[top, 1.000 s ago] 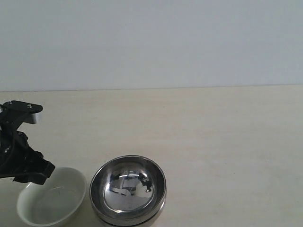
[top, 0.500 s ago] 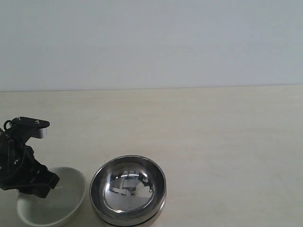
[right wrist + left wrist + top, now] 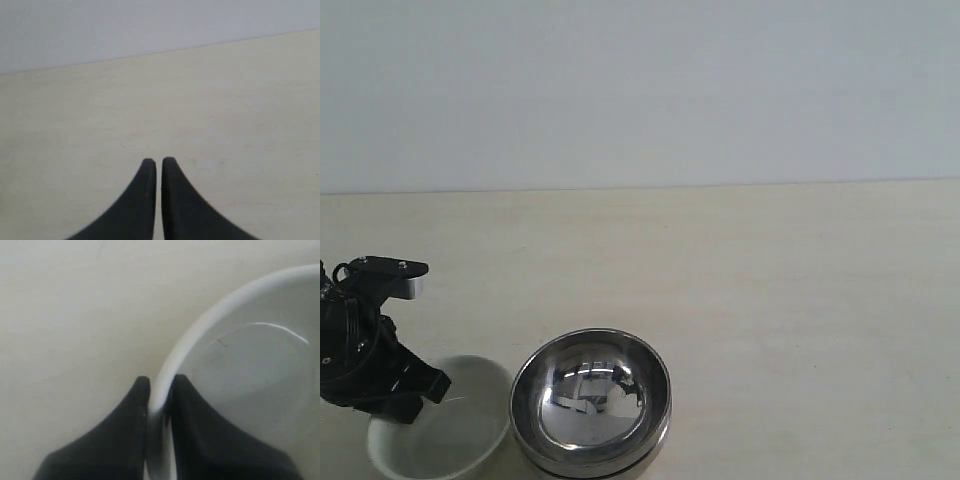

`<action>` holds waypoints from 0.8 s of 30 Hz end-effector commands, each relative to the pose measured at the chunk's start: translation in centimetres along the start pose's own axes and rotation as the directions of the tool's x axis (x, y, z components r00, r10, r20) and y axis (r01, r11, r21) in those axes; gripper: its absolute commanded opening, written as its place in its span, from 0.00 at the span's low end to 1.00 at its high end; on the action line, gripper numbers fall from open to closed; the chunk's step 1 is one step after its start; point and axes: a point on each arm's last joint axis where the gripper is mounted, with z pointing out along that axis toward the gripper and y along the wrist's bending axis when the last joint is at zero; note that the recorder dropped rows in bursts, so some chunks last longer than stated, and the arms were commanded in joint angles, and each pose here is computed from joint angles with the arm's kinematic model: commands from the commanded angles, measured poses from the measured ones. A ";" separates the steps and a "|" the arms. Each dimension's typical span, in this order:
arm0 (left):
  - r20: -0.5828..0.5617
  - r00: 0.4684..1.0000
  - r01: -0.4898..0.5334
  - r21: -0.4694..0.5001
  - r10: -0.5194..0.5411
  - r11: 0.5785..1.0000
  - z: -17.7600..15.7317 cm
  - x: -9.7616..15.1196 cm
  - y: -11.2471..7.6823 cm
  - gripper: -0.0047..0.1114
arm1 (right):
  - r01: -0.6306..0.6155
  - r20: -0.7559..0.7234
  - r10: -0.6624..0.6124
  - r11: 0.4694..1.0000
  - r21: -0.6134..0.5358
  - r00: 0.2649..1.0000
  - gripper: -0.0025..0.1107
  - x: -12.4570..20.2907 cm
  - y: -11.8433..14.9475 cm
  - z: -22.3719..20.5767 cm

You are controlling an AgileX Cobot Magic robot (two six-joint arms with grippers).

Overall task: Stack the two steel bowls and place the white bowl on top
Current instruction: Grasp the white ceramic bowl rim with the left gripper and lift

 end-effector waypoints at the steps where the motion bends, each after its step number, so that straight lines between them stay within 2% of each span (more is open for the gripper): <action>1: 0.003 1.000 0.014 -0.003 -0.014 1.000 0.0 0.1 0.1 0.07 | 0.007 0.016 -0.007 1.000 0.002 1.000 0.02 -0.1 0.0 0.0; 6: -0.033 0.999 -0.026 -0.003 0.026 1.000 -2.3 -0.3 0.1 0.07 | 0.007 0.016 -0.007 1.000 0.002 1.000 0.02 -0.1 0.0 0.0; 8: -0.030 0.999 -0.012 -0.005 0.012 1.000 -3.7 -0.5 0.1 0.07 | 0.007 0.016 -0.007 1.000 0.002 1.000 0.02 -0.1 0.0 0.0; 18: 0.090 0.995 0.037 -0.051 -0.032 0.998 -11.3 -0.3 0.9 0.07 | 0.007 0.016 -0.007 1.000 0.002 1.000 0.02 -0.1 0.0 0.0; 21: 0.142 0.988 0.056 0.007 -0.057 0.998 -12.6 -0.3 0.1 0.07 | 0.007 0.016 -0.007 1.000 0.002 1.000 0.02 -0.1 0.0 0.0; 24: 0.208 0.977 0.010 0.139 -0.039 0.990 -13.3 -0.6 -1.2 0.07 | 0.007 0.016 -0.007 1.000 0.002 1.000 0.02 -0.1 0.0 0.0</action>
